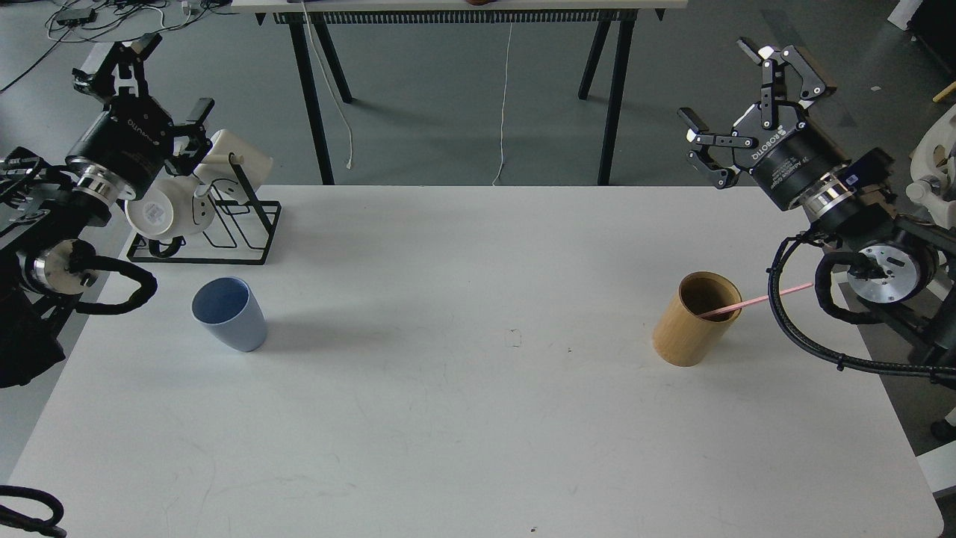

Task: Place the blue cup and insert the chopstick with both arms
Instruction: 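Move the left gripper down toward the tipped blue cup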

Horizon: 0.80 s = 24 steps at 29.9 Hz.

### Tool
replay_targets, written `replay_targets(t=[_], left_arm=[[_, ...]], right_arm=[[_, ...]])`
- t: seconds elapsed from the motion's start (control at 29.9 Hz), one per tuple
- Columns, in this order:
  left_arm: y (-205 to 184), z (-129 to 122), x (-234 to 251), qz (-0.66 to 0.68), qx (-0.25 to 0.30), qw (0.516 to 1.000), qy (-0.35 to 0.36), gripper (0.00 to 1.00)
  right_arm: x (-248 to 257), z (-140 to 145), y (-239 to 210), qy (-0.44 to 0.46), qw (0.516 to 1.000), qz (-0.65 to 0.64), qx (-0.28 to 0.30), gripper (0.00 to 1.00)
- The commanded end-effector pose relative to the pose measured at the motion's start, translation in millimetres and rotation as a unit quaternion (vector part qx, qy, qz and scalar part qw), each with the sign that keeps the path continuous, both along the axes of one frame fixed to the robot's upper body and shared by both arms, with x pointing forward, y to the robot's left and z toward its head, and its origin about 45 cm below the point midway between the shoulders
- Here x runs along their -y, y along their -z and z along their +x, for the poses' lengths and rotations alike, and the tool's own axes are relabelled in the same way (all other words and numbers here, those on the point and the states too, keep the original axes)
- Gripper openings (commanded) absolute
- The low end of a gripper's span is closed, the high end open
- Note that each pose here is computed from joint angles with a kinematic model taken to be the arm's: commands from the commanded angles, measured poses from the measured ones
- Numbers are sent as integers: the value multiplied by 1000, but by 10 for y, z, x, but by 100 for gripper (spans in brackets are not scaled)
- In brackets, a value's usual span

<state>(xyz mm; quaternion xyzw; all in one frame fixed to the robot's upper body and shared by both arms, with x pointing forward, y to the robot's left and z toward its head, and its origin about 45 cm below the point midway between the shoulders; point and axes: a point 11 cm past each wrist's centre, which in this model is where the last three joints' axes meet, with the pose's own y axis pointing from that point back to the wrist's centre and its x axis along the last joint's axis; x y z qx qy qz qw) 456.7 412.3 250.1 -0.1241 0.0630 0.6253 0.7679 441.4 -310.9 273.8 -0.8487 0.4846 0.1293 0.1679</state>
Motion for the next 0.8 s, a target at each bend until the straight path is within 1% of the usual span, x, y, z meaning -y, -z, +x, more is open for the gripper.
replay_targets(t=[0.0, 0.07, 0.13, 0.27, 0.37, 0.47, 0.53, 0.6, 0.7, 0.77], left_arm=[[-65, 8, -65, -11, 10, 1000, -12, 99], [-144, 18, -115, -7, 17, 1000, -15, 99], [-306, 8, -281, 12, 27, 999, -25, 99], [-778, 2, -573, 65, 58, 996, -37, 99], [-1097, -16, -697, 138, 71, 987, -30, 99], [-1392, -29, -531, 217, 89, 972, 19, 99], [-1564, -135, -398, 272, 101, 955, 62, 99], [-1723, -312, -152, 335, 115, 927, 123, 99], [-1684, -550, -59, 421, 95, 885, 175, 99], [-1464, -642, -72, 485, 60, 848, 206, 99]], right_arm=[[18, -3, 0, 3, 1000, 2, 0, 97], [33, -15, 31, 5, 1000, 2, -3, 97], [34, -19, 39, 4, 1000, 1, -4, 97], [54, -18, 53, 7, 1000, -1, -5, 97], [71, -11, 44, 10, 1000, 0, -4, 97], [54, -8, 27, 9, 1000, 3, -2, 97], [51, -11, 29, 8, 1000, 4, -2, 97], [73, -37, 92, 11, 1000, 4, -8, 97], [92, -67, 156, 13, 1000, 4, -15, 97], [121, -94, 206, 16, 1000, 3, -21, 97]])
